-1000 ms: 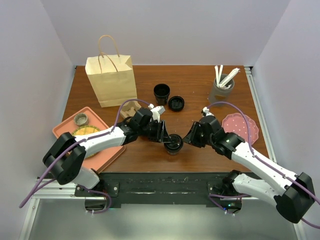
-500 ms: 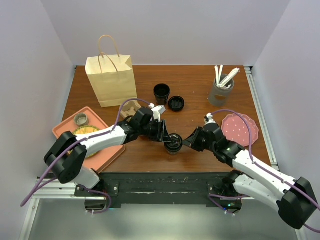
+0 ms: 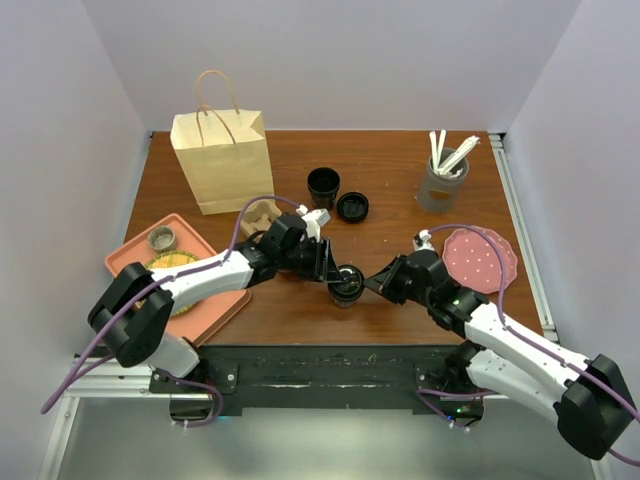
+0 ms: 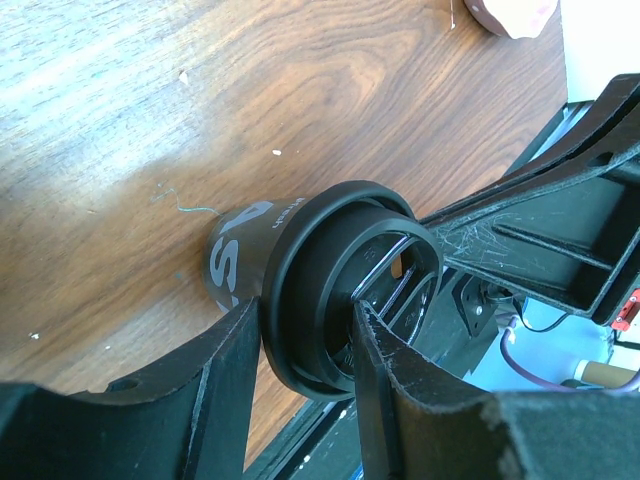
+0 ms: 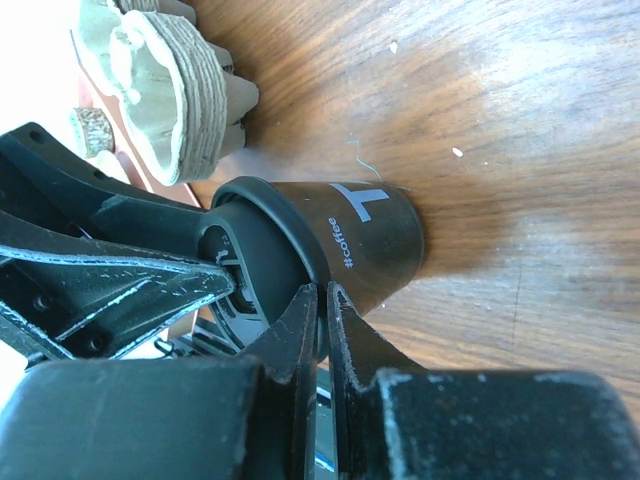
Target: Pack the takeout coffee
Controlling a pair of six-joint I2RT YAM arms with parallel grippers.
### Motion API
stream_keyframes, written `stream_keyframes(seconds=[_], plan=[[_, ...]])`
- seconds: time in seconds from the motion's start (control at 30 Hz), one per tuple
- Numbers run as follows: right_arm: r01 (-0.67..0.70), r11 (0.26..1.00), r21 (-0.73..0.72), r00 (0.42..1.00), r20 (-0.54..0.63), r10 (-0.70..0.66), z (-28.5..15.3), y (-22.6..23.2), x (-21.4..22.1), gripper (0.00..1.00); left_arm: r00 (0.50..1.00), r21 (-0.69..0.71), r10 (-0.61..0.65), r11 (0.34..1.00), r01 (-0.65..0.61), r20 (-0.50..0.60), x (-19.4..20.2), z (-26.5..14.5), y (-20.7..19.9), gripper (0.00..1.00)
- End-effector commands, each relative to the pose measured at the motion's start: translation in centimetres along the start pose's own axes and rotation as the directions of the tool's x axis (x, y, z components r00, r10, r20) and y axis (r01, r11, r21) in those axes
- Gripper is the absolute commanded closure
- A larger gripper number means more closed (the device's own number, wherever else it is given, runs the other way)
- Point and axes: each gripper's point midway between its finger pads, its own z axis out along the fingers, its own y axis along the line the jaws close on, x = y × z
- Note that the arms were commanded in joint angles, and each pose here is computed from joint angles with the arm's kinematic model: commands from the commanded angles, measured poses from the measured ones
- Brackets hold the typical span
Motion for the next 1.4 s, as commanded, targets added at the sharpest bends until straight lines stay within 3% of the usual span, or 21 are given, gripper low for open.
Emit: stream_keyframes(seconds=[0.0,0.1,0.2,0.33,0.57,0.7,0.87,1.37], plan=[[0.079,0.945,0.317,0.996,-0.054,-0.065,-1.6,-7.7,1.4,0.86,0.962,-0.352,-0.047,0.934,-0.053,-0.267,8.3,-0.6,9.6,0.70],[0.157,0.977,0.146,0.986,0.030,-0.163,-3.0,-1.1,-1.8,0.76,0.962,-0.331,-0.004,0.939,-0.089,-0.272,7.8,-0.5,9.3,0.69],[0.244,0.964,0.105,0.962,0.097,-0.255,-4.4,2.3,-4.4,0.72,0.960,-0.309,0.043,0.942,-0.132,-0.278,7.5,-0.6,9.2,0.68],[0.329,0.936,0.129,0.939,0.061,-0.339,-3.4,2.2,-5.1,0.72,0.954,-0.292,0.087,0.941,-0.174,-0.289,7.1,-0.4,9.1,0.68],[0.334,0.939,-0.077,0.943,0.014,-0.334,-2.3,3.3,-5.3,0.67,0.939,-0.286,0.115,0.934,-0.213,-0.324,7.1,-0.1,9.4,0.68],[0.310,0.932,-0.187,0.942,-0.075,-0.328,-1.9,3.2,-3.7,0.63,0.934,-0.282,0.117,0.934,-0.219,-0.338,7.4,-0.1,9.5,0.68],[0.268,0.932,-0.244,0.944,-0.124,-0.304,-1.0,2.7,-2.6,0.62,0.927,-0.278,0.125,0.932,-0.232,-0.355,7.5,0.1,9.6,0.68],[0.259,0.950,-0.176,0.938,-0.188,-0.291,0.5,-0.4,-1.3,0.70,0.923,-0.282,0.119,0.931,-0.232,-0.367,7.7,0.5,10.0,0.68]])
